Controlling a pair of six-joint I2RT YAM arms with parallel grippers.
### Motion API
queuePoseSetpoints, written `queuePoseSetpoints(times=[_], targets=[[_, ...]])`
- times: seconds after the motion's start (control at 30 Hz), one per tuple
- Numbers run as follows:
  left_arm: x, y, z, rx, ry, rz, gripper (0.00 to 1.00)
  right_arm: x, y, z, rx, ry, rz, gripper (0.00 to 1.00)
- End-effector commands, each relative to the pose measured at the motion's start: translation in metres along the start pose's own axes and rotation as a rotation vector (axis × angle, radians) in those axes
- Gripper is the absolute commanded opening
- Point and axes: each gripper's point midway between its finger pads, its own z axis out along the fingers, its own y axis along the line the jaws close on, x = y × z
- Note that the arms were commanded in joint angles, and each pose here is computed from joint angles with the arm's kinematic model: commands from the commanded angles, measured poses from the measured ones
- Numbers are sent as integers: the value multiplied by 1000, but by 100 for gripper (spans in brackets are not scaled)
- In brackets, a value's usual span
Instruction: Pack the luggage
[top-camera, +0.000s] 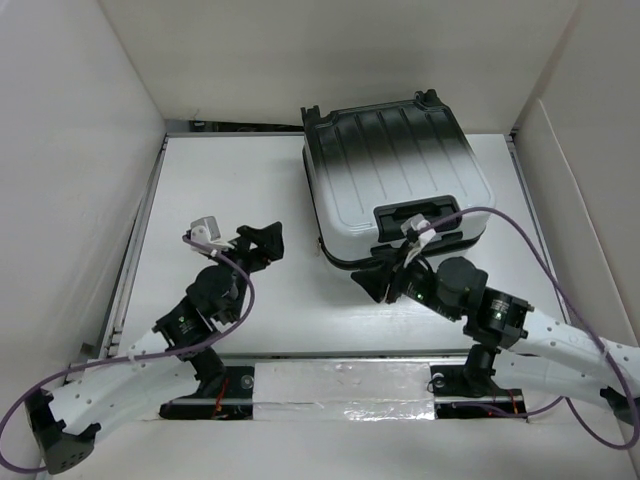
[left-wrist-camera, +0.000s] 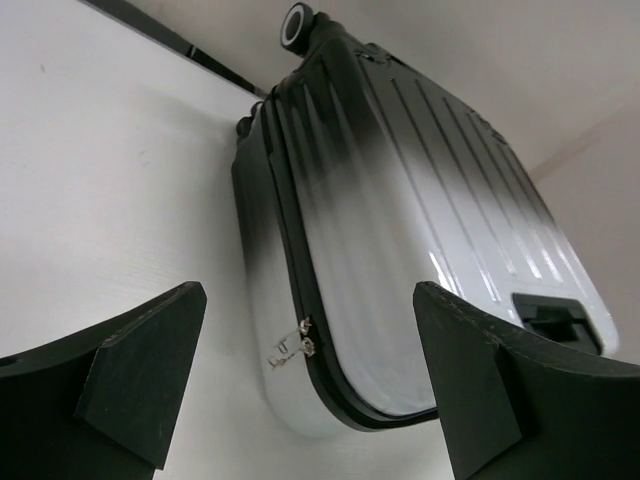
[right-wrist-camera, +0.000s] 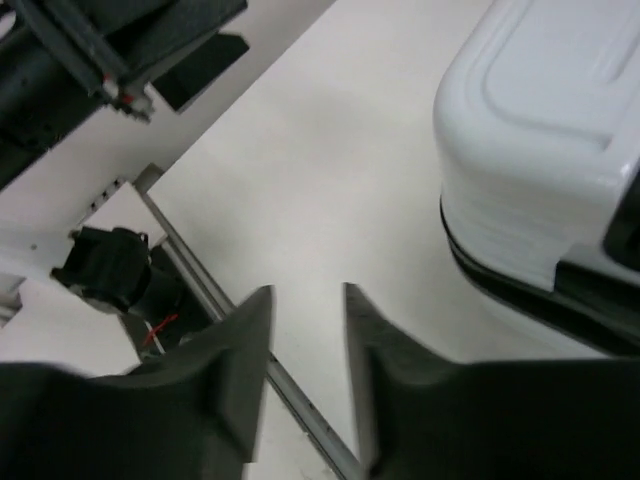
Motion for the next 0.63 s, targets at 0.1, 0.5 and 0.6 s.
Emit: queuePoseSetpoints(times=[0.1, 0.5, 0.6], targets=[[-66, -38, -29, 166, -92, -133, 87, -99, -11, -35, 189, -127, -254, 72], [-75, -43, -42, 254, -114, -144, 92, -171, -57, -127, 451, -434, -184, 100], [-69, -52, -35, 252, -88, -121, 95, -165, -55, -117, 447, -400, -198, 100]])
